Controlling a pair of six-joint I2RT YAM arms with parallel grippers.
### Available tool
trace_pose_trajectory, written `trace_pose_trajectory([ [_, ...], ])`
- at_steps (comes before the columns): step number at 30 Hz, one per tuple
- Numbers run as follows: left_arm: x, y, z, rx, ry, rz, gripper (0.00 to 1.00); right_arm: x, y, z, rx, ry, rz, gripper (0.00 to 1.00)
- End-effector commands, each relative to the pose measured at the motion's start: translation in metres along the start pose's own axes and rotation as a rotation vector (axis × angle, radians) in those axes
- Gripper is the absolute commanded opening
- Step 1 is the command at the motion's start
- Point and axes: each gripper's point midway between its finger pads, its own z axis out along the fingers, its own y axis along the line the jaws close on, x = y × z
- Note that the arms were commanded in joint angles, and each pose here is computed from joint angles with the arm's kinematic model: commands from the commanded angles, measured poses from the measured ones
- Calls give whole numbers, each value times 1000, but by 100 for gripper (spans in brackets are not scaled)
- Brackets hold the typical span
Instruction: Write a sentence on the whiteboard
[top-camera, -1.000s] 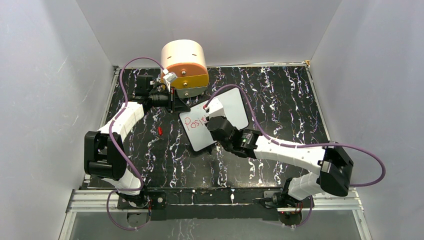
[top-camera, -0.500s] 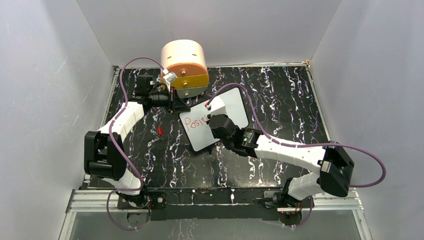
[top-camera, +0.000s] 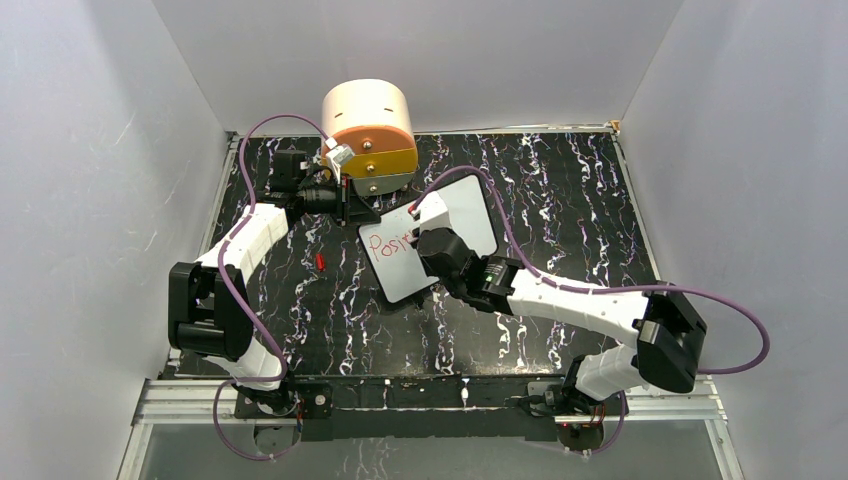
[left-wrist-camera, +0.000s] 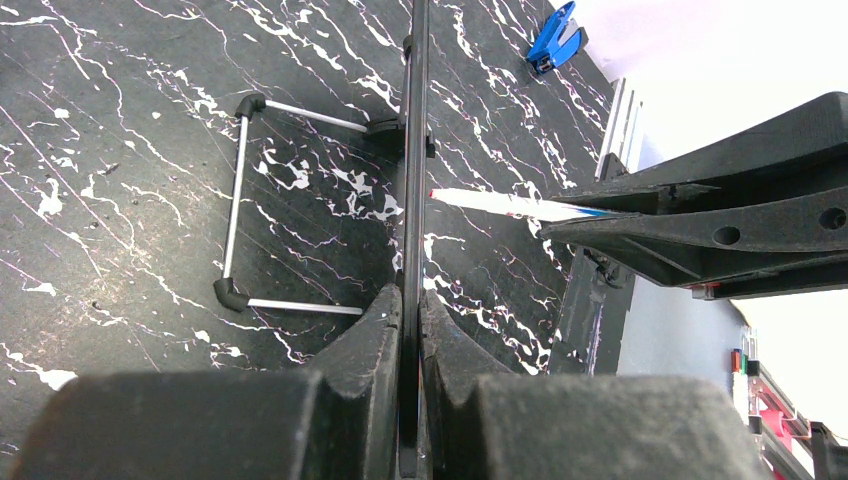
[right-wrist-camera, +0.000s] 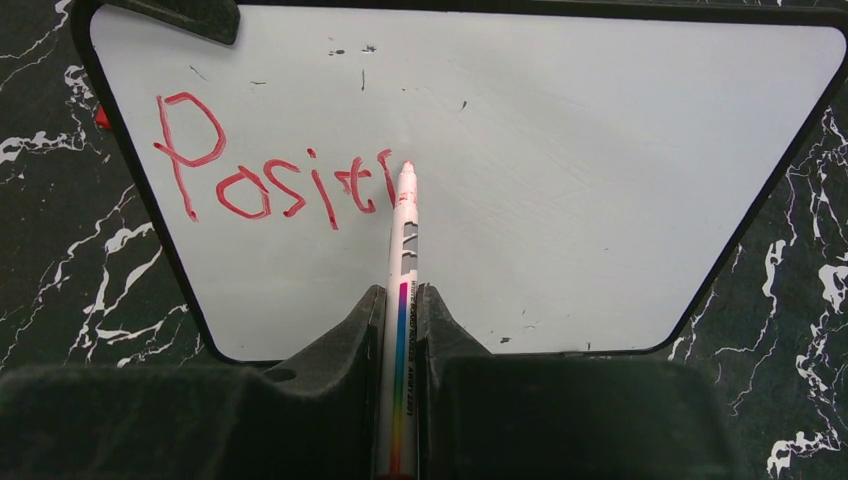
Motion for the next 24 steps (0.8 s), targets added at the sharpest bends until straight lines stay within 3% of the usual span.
trace_pose_trajectory([
  [1, 23, 13, 4, -52, 57, -60, 0, -18, 2, 5, -1, -57, 29, 0],
  [24, 23, 14, 4, -49, 58, -61, 0, 21, -4, 6, 18, 85, 0, 0],
])
